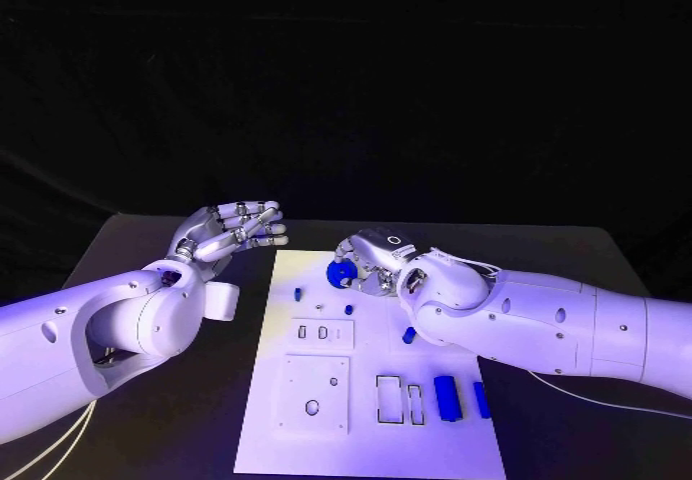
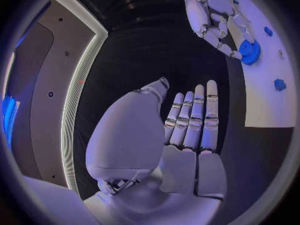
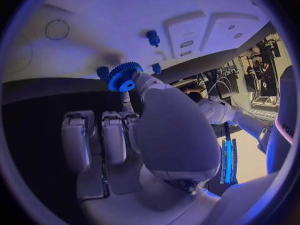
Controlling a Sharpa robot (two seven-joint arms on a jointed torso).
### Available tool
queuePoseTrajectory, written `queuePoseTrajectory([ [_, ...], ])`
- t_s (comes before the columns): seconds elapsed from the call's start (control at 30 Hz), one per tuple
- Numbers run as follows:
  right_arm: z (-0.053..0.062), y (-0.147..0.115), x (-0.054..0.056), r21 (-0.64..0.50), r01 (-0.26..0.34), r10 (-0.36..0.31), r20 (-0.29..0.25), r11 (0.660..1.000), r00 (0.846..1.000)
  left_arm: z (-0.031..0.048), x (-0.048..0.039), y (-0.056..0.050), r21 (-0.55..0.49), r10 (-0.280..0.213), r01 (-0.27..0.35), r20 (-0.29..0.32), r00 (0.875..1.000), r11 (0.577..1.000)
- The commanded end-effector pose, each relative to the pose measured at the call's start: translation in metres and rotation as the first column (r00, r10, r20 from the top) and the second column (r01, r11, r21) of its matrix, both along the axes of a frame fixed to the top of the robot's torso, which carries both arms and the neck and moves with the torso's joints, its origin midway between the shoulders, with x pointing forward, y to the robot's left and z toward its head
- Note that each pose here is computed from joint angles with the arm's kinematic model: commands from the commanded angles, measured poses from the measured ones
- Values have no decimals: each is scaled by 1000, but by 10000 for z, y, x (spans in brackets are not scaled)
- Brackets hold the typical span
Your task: Assemble the parts on the task board
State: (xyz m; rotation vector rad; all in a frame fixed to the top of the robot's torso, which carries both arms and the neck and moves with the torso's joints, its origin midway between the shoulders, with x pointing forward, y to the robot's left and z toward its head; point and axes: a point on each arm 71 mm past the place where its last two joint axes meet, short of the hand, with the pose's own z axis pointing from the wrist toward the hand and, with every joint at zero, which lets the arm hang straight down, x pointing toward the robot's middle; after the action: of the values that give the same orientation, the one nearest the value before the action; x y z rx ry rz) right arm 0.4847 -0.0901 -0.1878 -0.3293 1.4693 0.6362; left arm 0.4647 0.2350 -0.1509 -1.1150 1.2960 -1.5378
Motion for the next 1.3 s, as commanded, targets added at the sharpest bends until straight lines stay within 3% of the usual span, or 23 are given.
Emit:
queuePoseTrajectory([
  [0.03,-53,25,5,-39,3,-3,2,999,1000,18,-8,-24,-12,-20,20,8,1000,1000],
  [0.57,-159,34,22,-75,9,-12,-33,997,999,18,-11,-15,-10,-18,18,4,1000,1000],
  [0.97,-144,13,60,-44,34,-35,-10,998,999,17,-11,-13,-10,-18,18,3,1000,1000],
  [1.3,-153,-7,56,-33,37,-38,-37,999,999,17,-11,-5,-9,-15,15,2,1000,1000],
])
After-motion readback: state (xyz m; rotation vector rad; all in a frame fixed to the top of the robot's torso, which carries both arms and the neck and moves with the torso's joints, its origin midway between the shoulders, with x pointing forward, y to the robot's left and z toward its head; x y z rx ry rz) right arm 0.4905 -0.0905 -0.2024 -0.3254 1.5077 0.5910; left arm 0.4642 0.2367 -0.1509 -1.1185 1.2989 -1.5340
